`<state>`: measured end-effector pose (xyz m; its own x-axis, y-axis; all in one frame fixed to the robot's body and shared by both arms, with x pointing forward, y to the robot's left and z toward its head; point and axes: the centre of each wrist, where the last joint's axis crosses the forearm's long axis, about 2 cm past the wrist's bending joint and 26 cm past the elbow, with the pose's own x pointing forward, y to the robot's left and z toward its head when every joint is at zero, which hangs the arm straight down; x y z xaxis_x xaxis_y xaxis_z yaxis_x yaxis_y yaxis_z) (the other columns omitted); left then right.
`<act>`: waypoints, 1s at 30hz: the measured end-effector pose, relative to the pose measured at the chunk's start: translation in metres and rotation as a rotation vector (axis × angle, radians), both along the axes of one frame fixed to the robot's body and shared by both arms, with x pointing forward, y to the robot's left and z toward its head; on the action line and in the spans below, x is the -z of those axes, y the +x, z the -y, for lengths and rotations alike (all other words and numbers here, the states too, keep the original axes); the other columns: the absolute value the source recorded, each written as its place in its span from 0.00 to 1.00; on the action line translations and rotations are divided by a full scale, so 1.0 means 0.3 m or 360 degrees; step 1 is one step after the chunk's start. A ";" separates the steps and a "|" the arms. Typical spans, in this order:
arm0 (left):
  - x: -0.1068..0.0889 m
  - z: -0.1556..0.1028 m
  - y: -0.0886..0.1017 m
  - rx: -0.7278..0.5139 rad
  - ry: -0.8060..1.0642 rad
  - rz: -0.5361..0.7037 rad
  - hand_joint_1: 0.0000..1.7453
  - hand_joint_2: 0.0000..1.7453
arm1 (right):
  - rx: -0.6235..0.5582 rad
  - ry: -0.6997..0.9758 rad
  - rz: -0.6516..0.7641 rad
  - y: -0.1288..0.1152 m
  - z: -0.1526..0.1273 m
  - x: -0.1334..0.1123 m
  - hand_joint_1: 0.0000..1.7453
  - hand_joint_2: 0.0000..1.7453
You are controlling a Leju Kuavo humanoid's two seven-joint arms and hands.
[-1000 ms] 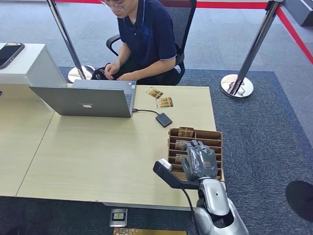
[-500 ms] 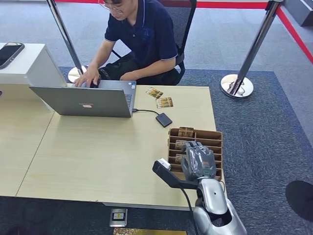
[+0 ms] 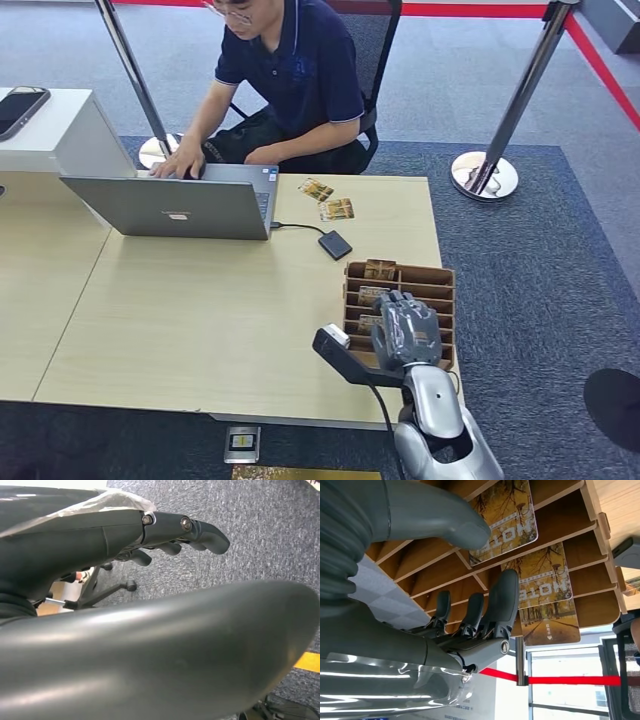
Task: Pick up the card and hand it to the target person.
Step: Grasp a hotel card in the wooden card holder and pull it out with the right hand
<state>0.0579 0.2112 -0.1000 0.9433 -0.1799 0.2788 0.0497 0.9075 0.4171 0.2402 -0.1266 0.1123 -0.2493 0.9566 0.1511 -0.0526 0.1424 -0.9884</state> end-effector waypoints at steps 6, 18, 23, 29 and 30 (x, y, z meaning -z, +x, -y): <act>0.000 0.000 0.000 -0.0001 0.0000 0.0000 0.00 0.00 | -0.0004 0.0003 0.0007 0.001 0.001 -0.004 0.88 1.00; 0.000 0.000 0.000 -0.0002 0.0000 0.0000 0.00 0.00 | -0.0007 0.0006 0.0016 0.002 0.003 -0.008 0.88 1.00; 0.000 0.000 0.000 -0.0002 0.0001 0.0000 0.00 0.00 | -0.0008 0.0006 0.0019 0.003 0.004 -0.010 0.88 1.00; 0.000 0.000 -0.001 -0.0003 0.0001 0.0000 0.00 0.00 | -0.0010 0.0008 0.0025 0.003 0.004 -0.012 0.88 1.00; 0.000 0.000 -0.001 -0.0003 0.0001 0.0000 0.00 0.00 | -0.0010 0.0008 0.0026 0.004 0.005 -0.013 0.88 1.00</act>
<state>0.0577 0.2112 -0.1000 0.9437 -0.1784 0.2785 0.0483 0.9074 0.4176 0.2413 -0.1281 0.1162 -0.2578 0.9542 0.1516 -0.0371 0.1470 -0.9884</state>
